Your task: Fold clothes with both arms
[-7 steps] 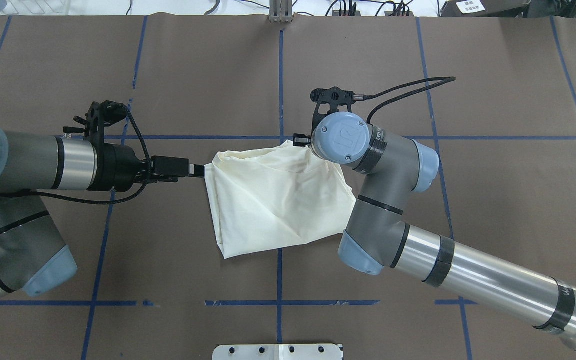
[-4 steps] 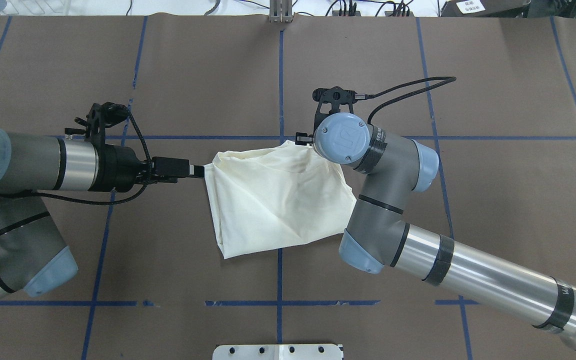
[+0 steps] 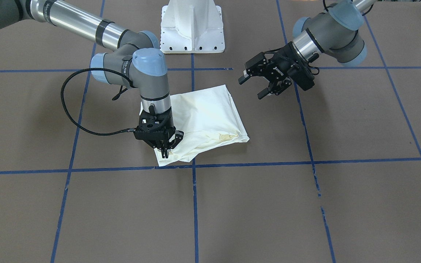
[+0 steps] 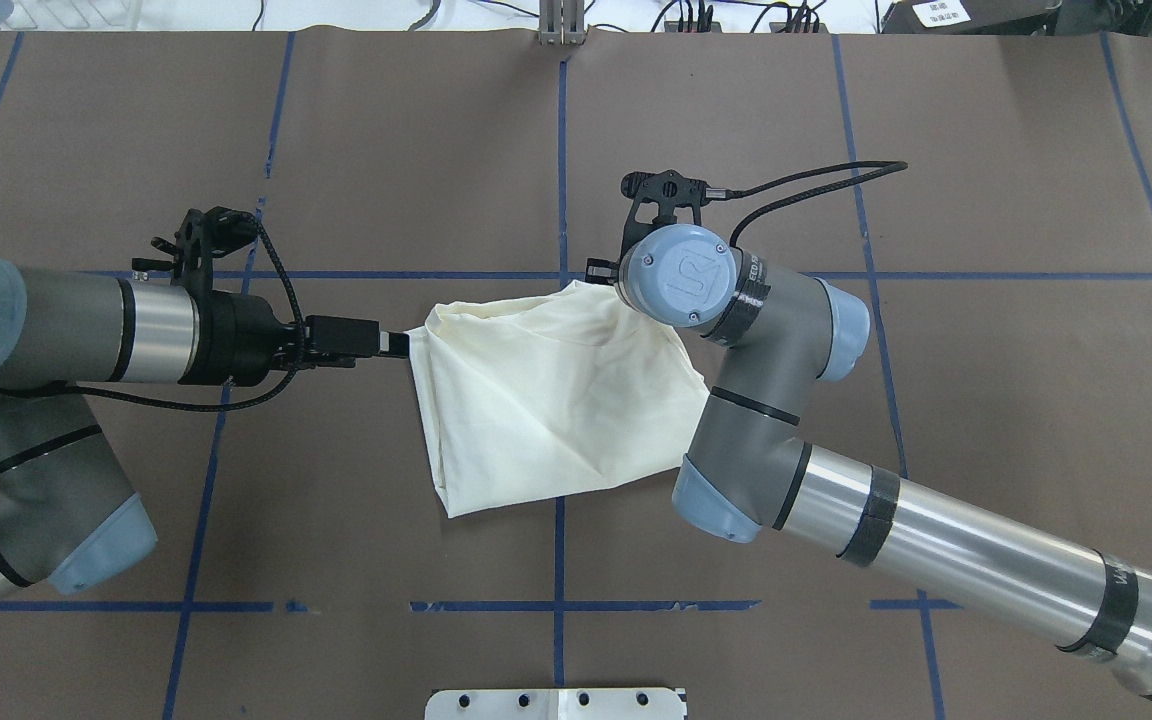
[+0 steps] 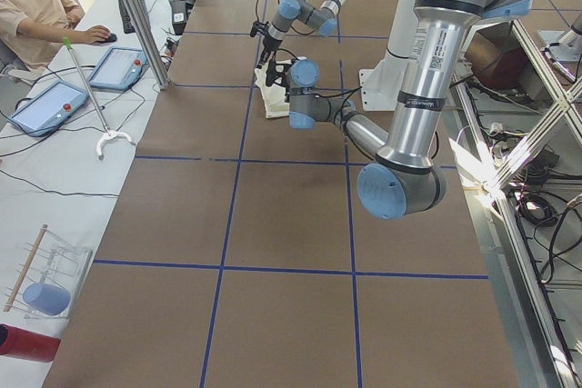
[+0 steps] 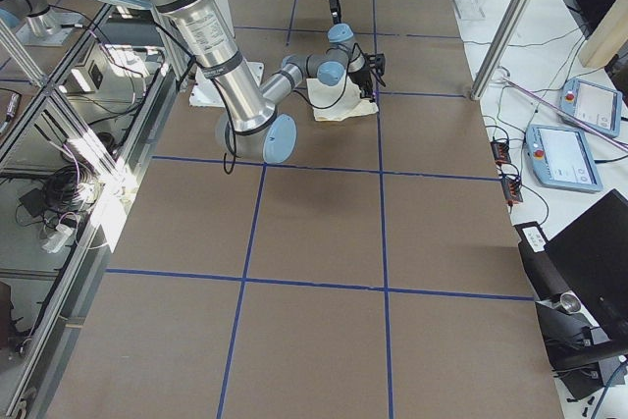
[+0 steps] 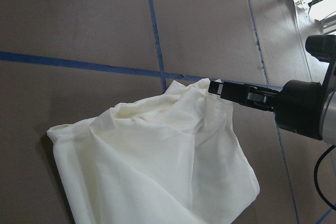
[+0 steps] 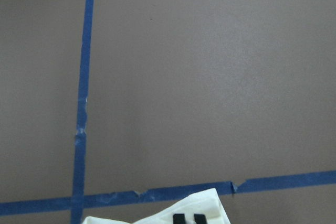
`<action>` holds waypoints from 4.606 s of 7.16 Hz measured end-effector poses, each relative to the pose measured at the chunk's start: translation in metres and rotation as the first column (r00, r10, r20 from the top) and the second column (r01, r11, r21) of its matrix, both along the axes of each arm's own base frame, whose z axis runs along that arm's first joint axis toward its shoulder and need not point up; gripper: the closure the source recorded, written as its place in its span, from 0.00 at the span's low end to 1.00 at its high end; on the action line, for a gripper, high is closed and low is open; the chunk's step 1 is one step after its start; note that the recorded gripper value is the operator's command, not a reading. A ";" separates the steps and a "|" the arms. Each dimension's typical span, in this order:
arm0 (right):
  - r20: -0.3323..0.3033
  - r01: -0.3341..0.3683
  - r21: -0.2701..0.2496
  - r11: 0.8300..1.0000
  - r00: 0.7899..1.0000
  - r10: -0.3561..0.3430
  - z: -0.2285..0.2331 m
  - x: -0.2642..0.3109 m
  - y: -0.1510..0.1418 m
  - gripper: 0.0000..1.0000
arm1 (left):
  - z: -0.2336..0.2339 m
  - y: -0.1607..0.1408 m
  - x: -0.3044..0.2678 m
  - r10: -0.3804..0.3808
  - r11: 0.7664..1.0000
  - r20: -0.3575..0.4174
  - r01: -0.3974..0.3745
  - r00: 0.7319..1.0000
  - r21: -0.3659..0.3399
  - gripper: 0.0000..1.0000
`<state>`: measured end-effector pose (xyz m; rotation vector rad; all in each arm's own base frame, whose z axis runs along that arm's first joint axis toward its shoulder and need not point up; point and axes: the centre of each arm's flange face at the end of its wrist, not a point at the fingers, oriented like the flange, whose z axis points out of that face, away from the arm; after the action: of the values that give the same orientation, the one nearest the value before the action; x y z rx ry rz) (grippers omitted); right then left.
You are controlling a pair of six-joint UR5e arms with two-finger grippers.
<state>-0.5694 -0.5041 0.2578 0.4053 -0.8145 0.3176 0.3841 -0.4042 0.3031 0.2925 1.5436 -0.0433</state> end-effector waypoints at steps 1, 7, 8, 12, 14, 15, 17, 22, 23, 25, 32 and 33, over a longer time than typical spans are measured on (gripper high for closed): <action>0.005 -0.016 -0.008 1.000 1.000 0.017 -0.001 0.004 -0.005 1.00 | -0.001 0.000 0.000 0.001 1.000 -0.002 -0.001 1.000 -0.001 0.00; -0.098 -0.098 -0.005 0.995 0.990 0.097 0.037 0.028 -0.051 0.00 | -0.001 -0.003 0.005 -0.009 1.000 0.006 0.009 1.000 -0.013 0.00; -0.085 -0.058 -0.010 0.998 0.995 0.057 0.031 0.043 -0.065 0.00 | -0.006 -0.014 0.016 -0.036 0.999 0.027 0.036 0.999 -0.027 0.00; 0.031 0.237 -0.003 0.971 0.971 -0.237 0.017 0.162 -0.121 0.00 | -0.024 -0.073 0.072 -0.152 0.984 0.160 0.165 0.975 -0.070 0.00; 0.036 0.281 0.022 0.959 0.959 -0.282 0.025 0.188 -0.122 0.00 | -0.012 -0.091 0.086 -0.205 0.979 0.215 0.199 0.955 0.050 0.00; 0.035 0.284 0.025 0.958 0.958 -0.285 0.026 0.191 -0.122 0.00 | -0.011 -0.099 0.096 -0.228 0.972 0.224 0.207 0.947 0.113 0.00; 0.032 0.283 0.027 0.959 0.958 -0.284 0.027 0.192 -0.122 0.00 | -0.004 -0.114 0.119 -0.273 0.952 0.184 0.239 0.944 0.190 0.32; 0.030 0.280 0.027 0.960 0.959 -0.280 0.028 0.194 -0.123 0.00 | -0.003 -0.098 0.139 -0.259 0.912 0.173 0.182 0.950 0.369 0.33; 0.031 0.279 0.026 0.960 0.960 -0.280 0.029 0.194 -0.123 0.00 | 0.000 -0.097 0.140 -0.260 0.907 0.180 0.176 0.949 0.384 0.38; 0.031 0.279 0.025 0.960 0.960 -0.279 0.029 0.194 -0.123 0.00 | 0.004 -0.097 0.140 -0.264 0.903 0.188 0.174 0.946 0.392 0.67; 0.026 0.279 0.019 0.960 0.960 -0.279 0.035 0.194 -0.122 0.00 | 0.029 -0.114 0.119 -0.310 0.883 0.226 0.192 0.923 0.428 1.00; 0.025 0.279 0.016 0.960 0.960 -0.279 0.038 0.194 -0.122 0.00 | 0.042 -0.115 0.109 -0.319 0.875 0.231 0.193 0.919 0.443 1.00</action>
<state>-0.3749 -0.6263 0.2959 0.2926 -0.8882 0.0550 0.4930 -0.5193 0.3452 0.8100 1.1908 0.1156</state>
